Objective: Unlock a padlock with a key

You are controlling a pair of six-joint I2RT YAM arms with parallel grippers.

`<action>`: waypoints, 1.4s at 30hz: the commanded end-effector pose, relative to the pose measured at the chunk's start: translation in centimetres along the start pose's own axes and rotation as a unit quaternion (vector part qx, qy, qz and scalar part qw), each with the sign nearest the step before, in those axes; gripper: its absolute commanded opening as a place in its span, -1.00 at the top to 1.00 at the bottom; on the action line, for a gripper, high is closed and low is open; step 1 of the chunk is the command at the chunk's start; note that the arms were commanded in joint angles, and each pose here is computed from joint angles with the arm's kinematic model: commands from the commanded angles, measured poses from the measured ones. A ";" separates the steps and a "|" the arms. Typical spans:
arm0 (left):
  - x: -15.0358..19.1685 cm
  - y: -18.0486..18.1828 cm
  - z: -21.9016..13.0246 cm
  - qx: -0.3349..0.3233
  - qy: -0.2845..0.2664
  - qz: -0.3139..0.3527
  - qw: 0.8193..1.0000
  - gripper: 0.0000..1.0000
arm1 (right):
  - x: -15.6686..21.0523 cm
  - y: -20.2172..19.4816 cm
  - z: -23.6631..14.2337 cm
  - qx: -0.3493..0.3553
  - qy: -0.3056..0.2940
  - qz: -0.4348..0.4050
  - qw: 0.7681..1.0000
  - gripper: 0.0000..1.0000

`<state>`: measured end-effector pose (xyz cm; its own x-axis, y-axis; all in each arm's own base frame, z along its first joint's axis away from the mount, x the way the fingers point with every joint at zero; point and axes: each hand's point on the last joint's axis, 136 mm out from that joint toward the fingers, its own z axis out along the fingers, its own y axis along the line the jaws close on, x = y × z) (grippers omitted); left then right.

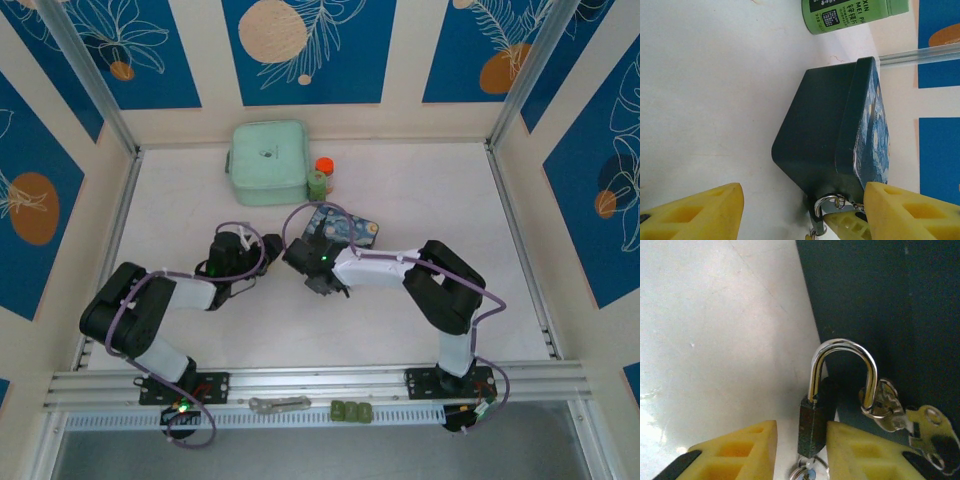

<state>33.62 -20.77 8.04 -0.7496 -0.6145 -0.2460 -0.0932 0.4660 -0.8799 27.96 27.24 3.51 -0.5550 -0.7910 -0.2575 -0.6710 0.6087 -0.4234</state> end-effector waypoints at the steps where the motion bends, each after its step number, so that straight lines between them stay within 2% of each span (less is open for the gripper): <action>1: -0.1 0.0 0.2 0.007 0.004 0.001 1.000 -0.28 | 0.2 -0.2 0.9 0.005 -0.002 -0.012 1.000 0.50; 6: -0.2 -0.6 0.5 0.016 0.006 0.003 1.000 -0.28 | 0.3 -0.8 1.1 0.012 -0.007 -0.020 1.000 0.55; 10: -0.3 -0.7 0.4 0.019 0.004 0.003 1.000 -0.28 | 0.6 -0.8 1.4 0.016 -0.002 -0.029 0.999 0.33; 13: -0.3 -0.6 0.2 0.018 0.002 0.002 1.000 -0.27 | 0.8 -0.8 1.7 0.019 -0.001 -0.032 0.999 0.33; 19: -0.2 -0.4 0.3 0.020 0.002 0.001 1.000 -0.28 | 0.3 -0.8 1.8 0.021 -0.013 -0.039 0.999 0.70; 21: -0.3 -0.7 0.6 0.026 0.002 0.004 1.000 -0.27 | 0.0 -0.6 1.5 0.005 -0.024 -0.035 0.999 0.79; 28: -2.4 -3.1 2.8 0.063 -0.020 0.035 0.997 -0.29 | 0.0 1.1 0.2 -0.144 -0.054 -0.015 0.988 1.00; 35: -4.1 -4.6 5.5 0.091 -0.033 0.038 0.995 -0.29 | -0.7 1.3 -0.3 -0.185 -0.078 -0.026 0.979 1.00; 42: -3.6 -4.7 6.7 0.107 -0.018 0.033 0.994 -0.24 | -1.7 0.7 -0.5 -0.216 -0.086 0.002 0.972 1.00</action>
<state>40.67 -24.35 8.94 -0.7259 -0.6183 -0.3014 0.0417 0.3979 -0.9165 28.95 27.93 3.34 -0.4946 -0.7753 -0.3928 -0.8107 0.5745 -0.1129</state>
